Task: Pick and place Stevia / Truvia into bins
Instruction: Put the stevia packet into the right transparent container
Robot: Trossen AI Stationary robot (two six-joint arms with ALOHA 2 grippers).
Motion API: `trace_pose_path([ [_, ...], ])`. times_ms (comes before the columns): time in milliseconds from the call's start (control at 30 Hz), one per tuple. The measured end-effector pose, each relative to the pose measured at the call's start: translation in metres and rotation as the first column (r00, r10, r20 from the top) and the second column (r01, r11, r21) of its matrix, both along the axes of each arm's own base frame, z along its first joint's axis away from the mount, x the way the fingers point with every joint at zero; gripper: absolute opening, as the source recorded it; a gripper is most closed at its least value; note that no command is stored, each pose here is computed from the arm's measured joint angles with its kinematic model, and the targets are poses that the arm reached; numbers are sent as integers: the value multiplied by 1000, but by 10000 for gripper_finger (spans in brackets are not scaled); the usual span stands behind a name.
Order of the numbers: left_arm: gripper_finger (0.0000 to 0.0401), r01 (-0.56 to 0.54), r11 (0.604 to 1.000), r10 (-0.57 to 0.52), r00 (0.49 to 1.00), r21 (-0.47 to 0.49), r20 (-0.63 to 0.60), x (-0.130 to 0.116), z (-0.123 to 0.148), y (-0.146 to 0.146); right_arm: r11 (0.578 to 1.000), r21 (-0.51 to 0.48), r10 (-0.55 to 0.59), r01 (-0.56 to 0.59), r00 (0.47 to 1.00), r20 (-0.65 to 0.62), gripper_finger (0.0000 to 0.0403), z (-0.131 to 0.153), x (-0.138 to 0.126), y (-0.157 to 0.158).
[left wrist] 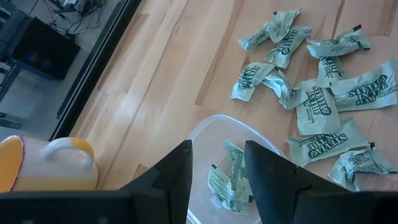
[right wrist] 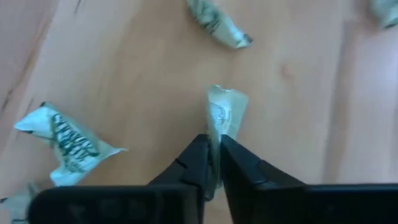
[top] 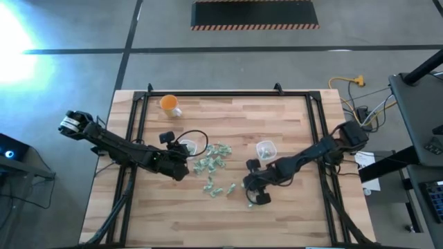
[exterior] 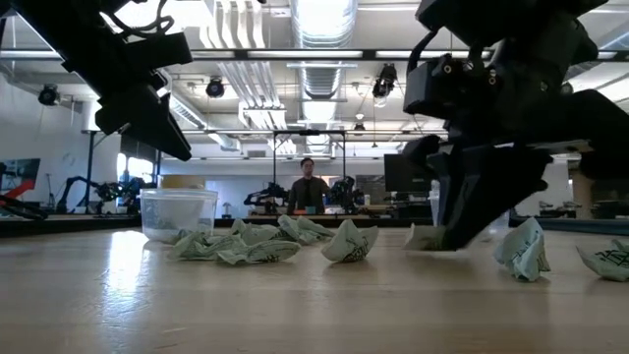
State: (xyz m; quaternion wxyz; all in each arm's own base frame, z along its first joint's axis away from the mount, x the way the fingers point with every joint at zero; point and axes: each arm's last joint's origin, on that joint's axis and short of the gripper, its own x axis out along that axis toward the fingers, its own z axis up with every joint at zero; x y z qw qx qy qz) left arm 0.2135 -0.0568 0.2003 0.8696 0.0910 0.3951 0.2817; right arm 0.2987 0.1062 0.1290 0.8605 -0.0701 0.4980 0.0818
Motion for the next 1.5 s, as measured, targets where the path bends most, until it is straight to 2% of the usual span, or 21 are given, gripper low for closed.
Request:
trace_pose_path([
  [100, 130, 0, 1000, 0, 1000, 0, -1, 0, 0, 0, 999, -41, 1, 0, 1000, 27, 12, 3, 0, -1],
  [367, 130, 0, 1000, 0, 1000, 2, -6, -1, -2, 0, 976, -216, -6, 36, 991, 136, 9, 24, 6, -5],
  [533, 130, 0, 1000, 0, 1000, 3, -10, -2, -3, 1, 919, -354, -110, 172, 976, 188, 9, 47, -5, -14],
  [633, 130, 0, 1000, 0, 1000, 3, -8, -1, -3, 1, 877, -391, -211, 279, 955, 208, 9, 61, -18, -22],
  [733, 130, 0, 1000, 0, 1000, 3, -8, -1, -3, 1, 837, -402, -315, 371, 928, 199, 9, 71, -34, -29],
  [900, 130, 1, 1000, -1, 1000, 1, -5, -1, -3, 0, 805, -371, -427, 463, 886, 180, 8, 73, -55, -38],
  [1233, 130, 1, 1000, -1, 1000, -5, 16, 1, -2, 0, 757, -403, -494, 514, 854, 163, 11, 51, -69, -52],
  [1500, 130, 2, 1000, -2, 1000, -4, 15, 1, -2, 0, 751, -400, -507, 525, 847, 161, 61, 49, -70, -54],
])
